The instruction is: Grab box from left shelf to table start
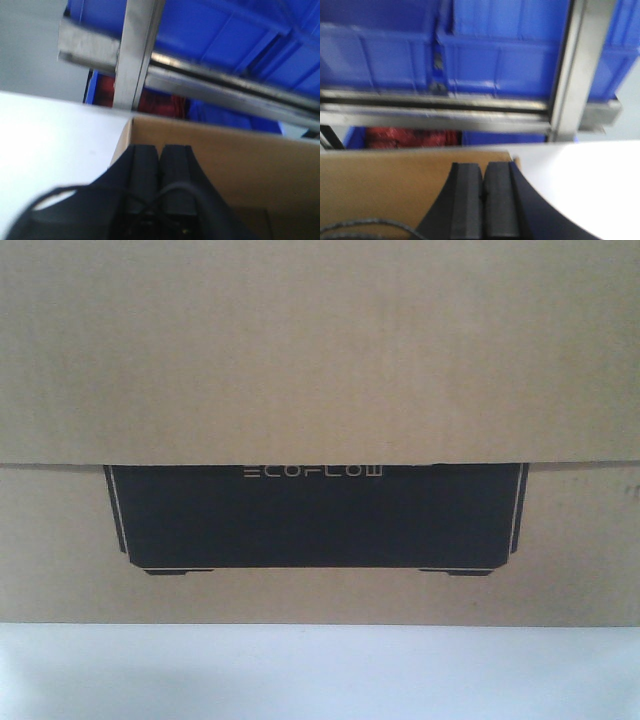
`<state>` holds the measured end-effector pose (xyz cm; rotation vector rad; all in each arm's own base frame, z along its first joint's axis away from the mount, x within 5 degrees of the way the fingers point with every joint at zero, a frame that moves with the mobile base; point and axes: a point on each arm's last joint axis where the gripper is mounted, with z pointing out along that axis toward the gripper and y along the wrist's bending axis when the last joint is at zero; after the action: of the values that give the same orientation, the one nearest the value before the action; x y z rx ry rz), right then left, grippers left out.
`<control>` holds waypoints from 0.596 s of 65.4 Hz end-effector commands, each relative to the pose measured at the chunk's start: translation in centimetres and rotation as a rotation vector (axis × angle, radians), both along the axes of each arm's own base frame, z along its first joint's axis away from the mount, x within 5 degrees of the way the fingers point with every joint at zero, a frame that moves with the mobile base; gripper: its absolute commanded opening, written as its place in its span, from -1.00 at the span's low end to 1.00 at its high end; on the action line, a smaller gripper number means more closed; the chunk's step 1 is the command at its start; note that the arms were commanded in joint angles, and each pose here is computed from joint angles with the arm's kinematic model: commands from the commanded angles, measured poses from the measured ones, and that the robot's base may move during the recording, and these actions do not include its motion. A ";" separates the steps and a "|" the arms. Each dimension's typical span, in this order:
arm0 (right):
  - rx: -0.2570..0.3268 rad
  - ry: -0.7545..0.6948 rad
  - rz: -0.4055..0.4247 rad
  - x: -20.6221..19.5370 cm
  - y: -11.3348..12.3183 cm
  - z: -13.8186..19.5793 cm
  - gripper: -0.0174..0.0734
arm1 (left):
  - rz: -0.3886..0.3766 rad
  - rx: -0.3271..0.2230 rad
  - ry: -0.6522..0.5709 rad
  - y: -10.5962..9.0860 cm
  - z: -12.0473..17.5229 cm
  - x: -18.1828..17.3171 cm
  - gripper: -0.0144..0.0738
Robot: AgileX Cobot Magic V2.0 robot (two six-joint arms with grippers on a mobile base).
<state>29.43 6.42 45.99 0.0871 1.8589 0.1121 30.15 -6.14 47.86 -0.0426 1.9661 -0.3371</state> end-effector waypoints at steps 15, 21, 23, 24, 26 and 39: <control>0.046 -0.190 0.038 -3.1 -0.6 4.1 -0.50 | 0.008 -0.015 -0.143 0.6 2.5 -2.5 -0.89; 0.012 -0.227 0.061 -4.5 -0.9 3.7 -0.50 | 0.020 -0.002 -0.202 1.1 2.3 -4.2 -0.89; -0.004 -0.239 0.075 -4.9 -0.9 3.5 -0.50 | 0.023 0.002 -0.224 1.3 2.2 -4.8 -0.89; -0.012 -0.246 0.081 -5.1 -0.9 3.3 -0.50 | 0.025 0.007 -0.229 1.4 1.9 -5.2 -0.89; -0.031 -0.259 0.098 -5.7 -0.9 2.8 -0.50 | 0.029 0.016 -0.248 1.6 1.7 -5.9 -0.89; -0.053 -0.354 0.180 -10.0 -1.5 -0.3 -0.50 | 0.040 0.050 -0.352 2.8 -1.1 -11.4 -0.89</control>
<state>21.99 5.18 44.05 -0.0602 1.7010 0.1654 21.40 -3.95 45.48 -0.0077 1.8098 -0.2554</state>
